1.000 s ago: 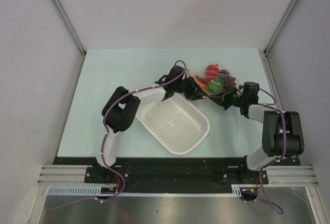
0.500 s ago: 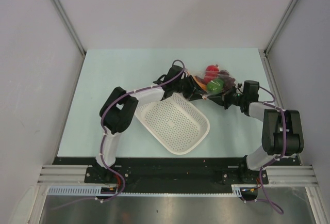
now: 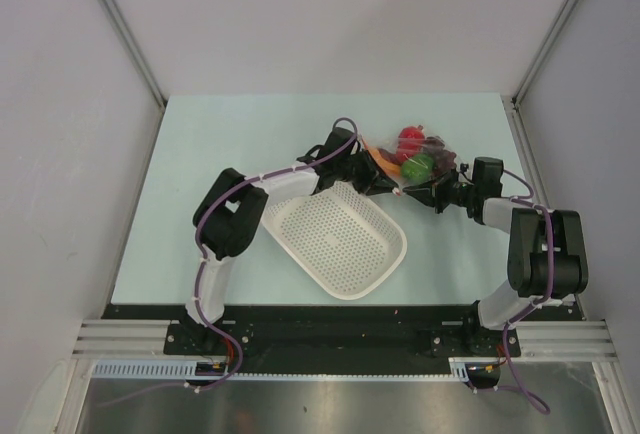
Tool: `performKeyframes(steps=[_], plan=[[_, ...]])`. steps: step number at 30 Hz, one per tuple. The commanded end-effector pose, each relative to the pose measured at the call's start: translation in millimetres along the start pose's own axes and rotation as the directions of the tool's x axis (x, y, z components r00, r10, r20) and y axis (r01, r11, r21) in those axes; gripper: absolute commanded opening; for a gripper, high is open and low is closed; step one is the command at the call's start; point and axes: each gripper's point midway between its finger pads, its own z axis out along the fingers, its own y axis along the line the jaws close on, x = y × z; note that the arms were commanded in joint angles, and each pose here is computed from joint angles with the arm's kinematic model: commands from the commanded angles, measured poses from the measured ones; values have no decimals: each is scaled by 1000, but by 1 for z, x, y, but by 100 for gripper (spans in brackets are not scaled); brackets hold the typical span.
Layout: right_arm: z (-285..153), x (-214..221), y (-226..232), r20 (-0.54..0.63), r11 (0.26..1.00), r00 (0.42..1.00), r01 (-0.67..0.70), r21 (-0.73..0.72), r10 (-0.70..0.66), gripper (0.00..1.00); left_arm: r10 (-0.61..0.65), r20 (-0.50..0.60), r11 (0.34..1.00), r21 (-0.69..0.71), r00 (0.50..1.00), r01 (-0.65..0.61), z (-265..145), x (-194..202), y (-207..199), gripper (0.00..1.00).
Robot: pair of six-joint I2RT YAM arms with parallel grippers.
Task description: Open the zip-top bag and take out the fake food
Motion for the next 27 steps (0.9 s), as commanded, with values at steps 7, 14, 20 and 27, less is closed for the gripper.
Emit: performKeyframes(steps=[7,14,20,27], plan=[[-2,-1,18,-21,997,998,58,-43,-59,0,86,22,990,110,996,-88,-21,4,-56,21],[-2,-2,20,-19,997,998,53,-47,-54,0,89,25,991,103,996,-91,-27,9,-57,44],[-2,-1,17,-22,998,998,51,-43,-52,0,85,11,990,109,996,-86,-26,14,-58,34],[-2,-2,17,-19,998,998,51,-43,-52,0,70,-3,993,96,998,-69,-22,18,-53,32]])
